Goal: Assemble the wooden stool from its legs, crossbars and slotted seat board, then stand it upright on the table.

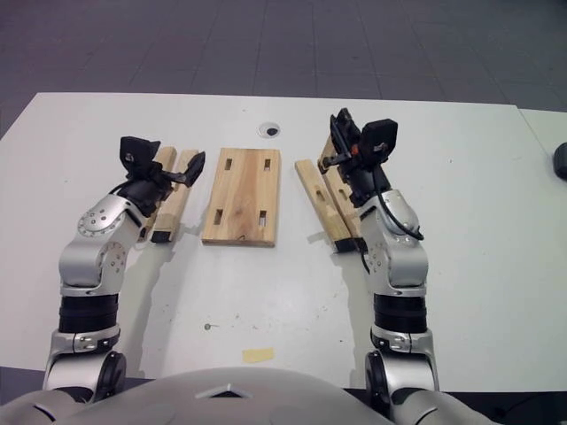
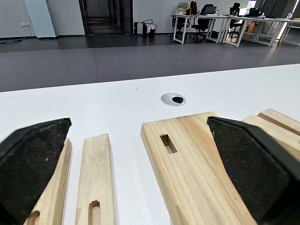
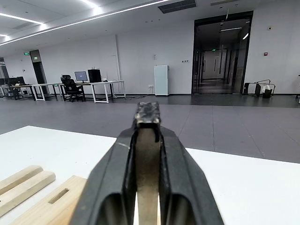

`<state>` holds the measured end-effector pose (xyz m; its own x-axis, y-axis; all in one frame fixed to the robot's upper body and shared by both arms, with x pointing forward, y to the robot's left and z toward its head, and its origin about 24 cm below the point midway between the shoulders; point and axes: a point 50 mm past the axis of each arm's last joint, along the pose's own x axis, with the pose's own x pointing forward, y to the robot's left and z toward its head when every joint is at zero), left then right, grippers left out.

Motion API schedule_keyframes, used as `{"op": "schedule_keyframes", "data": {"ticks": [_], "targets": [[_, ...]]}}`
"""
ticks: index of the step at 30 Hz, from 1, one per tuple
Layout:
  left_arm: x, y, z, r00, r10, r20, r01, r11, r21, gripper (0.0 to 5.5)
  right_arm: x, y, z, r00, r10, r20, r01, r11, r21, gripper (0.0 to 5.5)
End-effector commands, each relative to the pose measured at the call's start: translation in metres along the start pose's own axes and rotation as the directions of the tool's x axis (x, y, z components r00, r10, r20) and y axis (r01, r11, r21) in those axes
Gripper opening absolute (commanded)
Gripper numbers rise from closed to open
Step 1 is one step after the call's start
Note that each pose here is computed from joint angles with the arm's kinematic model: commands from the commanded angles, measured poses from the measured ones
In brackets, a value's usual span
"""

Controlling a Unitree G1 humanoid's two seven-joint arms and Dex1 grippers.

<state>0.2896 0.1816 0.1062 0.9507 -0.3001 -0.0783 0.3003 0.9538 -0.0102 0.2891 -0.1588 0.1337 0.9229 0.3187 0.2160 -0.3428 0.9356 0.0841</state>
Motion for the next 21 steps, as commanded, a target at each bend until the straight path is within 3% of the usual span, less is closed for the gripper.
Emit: {"op": "schedule_keyframes", "data": {"ticks": [1, 6, 21], "targets": [[0.002, 0.002, 0.001, 1.000, 0.001, -0.007, -0.001, 1.000, 0.011, 5.40, -0.016, -0.001, -0.026, 0.994, -0.010, -0.110, 0.014, 0.999, 0.036, 0.41], [0.002, 0.002, -0.001, 1.000, -0.001, -0.012, 0.001, 1.000, 0.009, 5.40, -0.026, -0.003, -0.043, 0.984, -0.014, -0.180, 0.028, 0.997, 0.075, 0.41], [0.003, 0.001, -0.002, 1.000, 0.003, -0.013, -0.003, 1.000, 0.007, 5.40, -0.022, -0.007, -0.055, 0.978, 0.015, -0.206, -0.010, 1.000, 0.027, 0.41]]}}
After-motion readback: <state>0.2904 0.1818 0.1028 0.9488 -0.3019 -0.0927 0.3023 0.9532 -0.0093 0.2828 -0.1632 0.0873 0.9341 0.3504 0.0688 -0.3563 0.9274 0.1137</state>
